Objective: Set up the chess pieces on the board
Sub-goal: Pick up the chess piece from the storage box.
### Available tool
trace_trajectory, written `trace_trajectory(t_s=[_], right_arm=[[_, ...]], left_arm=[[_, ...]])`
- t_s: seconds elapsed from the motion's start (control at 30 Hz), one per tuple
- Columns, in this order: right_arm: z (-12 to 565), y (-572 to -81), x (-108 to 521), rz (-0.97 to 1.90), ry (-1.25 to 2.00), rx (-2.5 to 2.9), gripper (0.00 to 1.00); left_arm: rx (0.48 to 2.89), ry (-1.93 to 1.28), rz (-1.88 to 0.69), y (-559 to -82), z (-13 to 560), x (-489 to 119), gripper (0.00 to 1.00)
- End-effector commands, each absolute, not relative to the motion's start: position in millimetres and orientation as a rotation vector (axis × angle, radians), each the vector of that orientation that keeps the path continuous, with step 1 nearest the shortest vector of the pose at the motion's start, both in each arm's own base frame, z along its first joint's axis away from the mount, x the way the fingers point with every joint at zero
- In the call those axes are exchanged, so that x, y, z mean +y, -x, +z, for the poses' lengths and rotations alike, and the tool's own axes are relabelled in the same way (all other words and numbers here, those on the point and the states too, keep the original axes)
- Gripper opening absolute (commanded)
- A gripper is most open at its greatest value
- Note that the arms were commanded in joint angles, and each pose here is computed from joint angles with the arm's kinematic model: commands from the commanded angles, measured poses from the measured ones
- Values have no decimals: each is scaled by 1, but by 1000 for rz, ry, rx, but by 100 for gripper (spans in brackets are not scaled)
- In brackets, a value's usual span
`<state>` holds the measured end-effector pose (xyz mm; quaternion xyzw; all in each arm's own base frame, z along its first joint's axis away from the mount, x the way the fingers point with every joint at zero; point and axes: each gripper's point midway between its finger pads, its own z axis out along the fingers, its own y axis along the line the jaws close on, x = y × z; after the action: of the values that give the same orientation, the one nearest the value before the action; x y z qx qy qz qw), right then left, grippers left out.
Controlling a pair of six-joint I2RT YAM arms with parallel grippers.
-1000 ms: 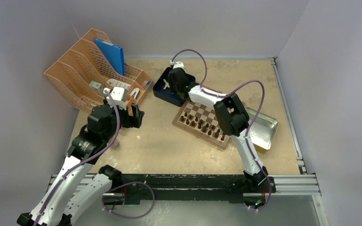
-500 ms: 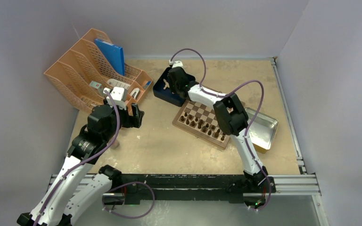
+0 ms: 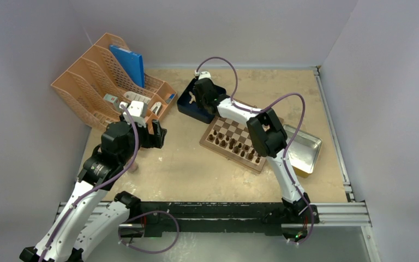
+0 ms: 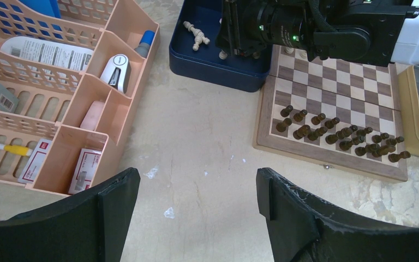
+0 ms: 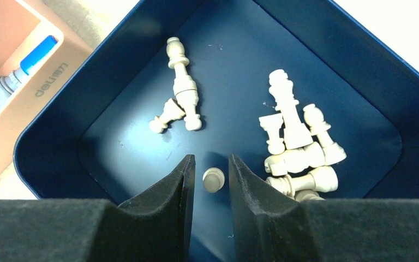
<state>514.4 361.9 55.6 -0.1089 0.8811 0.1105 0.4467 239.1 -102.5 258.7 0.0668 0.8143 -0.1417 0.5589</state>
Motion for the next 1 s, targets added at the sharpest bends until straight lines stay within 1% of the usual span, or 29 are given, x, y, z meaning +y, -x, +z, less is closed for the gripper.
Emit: trace_trajectory(t_s=[0.0,0.27,0.4,0.63,0.97], right_arm=[[63,-516,365,267,280,2172,31],[55,-513,364,259,276,2192,29],[59,-514,364,256,271,2180,22],[87,-518,364,268,260,2125,13],[133,-502,361,352,223,2088,11]], left_arm=[[1892,-142,-331,-241,264,-101,78],[1893,-142,-330,-241,264,-101,78],[1891,-141,-330,-241,264,-101,78],[1893,-141,-328,-241,264,-100,78],[1891,-143,-332,-241,264,-101,78]])
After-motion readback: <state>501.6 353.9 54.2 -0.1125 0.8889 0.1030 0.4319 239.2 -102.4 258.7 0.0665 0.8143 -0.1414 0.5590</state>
